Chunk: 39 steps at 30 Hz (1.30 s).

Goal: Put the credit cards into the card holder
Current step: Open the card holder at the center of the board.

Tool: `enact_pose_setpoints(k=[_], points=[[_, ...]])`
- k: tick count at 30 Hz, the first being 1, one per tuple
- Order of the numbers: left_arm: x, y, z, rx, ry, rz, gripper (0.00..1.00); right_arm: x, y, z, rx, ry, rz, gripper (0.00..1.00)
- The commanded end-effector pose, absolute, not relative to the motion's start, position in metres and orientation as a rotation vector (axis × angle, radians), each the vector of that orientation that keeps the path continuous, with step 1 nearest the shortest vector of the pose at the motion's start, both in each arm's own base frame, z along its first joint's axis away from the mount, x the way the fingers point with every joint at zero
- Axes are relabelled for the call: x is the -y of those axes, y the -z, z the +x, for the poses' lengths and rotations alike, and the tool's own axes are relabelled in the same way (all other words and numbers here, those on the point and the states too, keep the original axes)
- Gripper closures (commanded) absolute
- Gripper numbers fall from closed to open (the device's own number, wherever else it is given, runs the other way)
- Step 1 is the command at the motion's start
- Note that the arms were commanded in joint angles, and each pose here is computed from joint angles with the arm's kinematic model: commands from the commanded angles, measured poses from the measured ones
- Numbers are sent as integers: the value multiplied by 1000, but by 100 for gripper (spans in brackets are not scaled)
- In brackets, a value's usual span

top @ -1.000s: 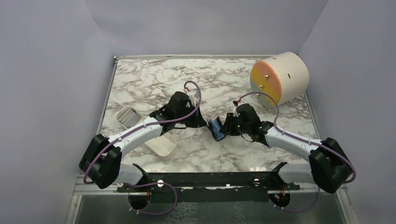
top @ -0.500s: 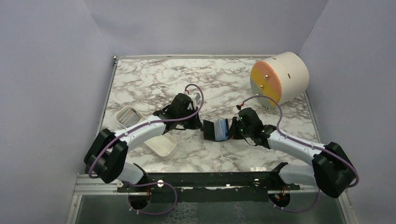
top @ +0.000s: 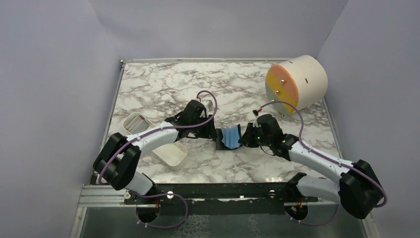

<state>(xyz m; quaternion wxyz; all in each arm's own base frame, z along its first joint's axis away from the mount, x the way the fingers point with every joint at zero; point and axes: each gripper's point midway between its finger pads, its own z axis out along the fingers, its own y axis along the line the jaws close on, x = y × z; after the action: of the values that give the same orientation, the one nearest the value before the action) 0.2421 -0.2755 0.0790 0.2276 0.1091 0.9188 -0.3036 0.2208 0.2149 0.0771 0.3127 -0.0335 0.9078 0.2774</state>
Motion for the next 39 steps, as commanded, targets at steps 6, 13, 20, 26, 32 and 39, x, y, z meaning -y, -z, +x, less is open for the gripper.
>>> enact_pose_setpoints(k=[6,13,20,26,32,39], points=[[287,-58,241,-2562,892,329,59,-233,-87,217,-2360,-875,-95,99],[290,-52,241,-2575,905,329,57,-230,-83,216,-2357,-878,-46,99],[293,-37,240,-2616,906,340,61,-238,-94,211,-2307,-996,-9,89],[293,-34,241,-2621,902,333,63,-241,-92,205,-2315,-1029,-23,99],[298,-40,238,-2610,961,316,62,-233,-89,204,-2283,-1021,43,99],[308,-37,236,-2609,1048,282,63,-215,-73,211,-2293,-893,113,99]])
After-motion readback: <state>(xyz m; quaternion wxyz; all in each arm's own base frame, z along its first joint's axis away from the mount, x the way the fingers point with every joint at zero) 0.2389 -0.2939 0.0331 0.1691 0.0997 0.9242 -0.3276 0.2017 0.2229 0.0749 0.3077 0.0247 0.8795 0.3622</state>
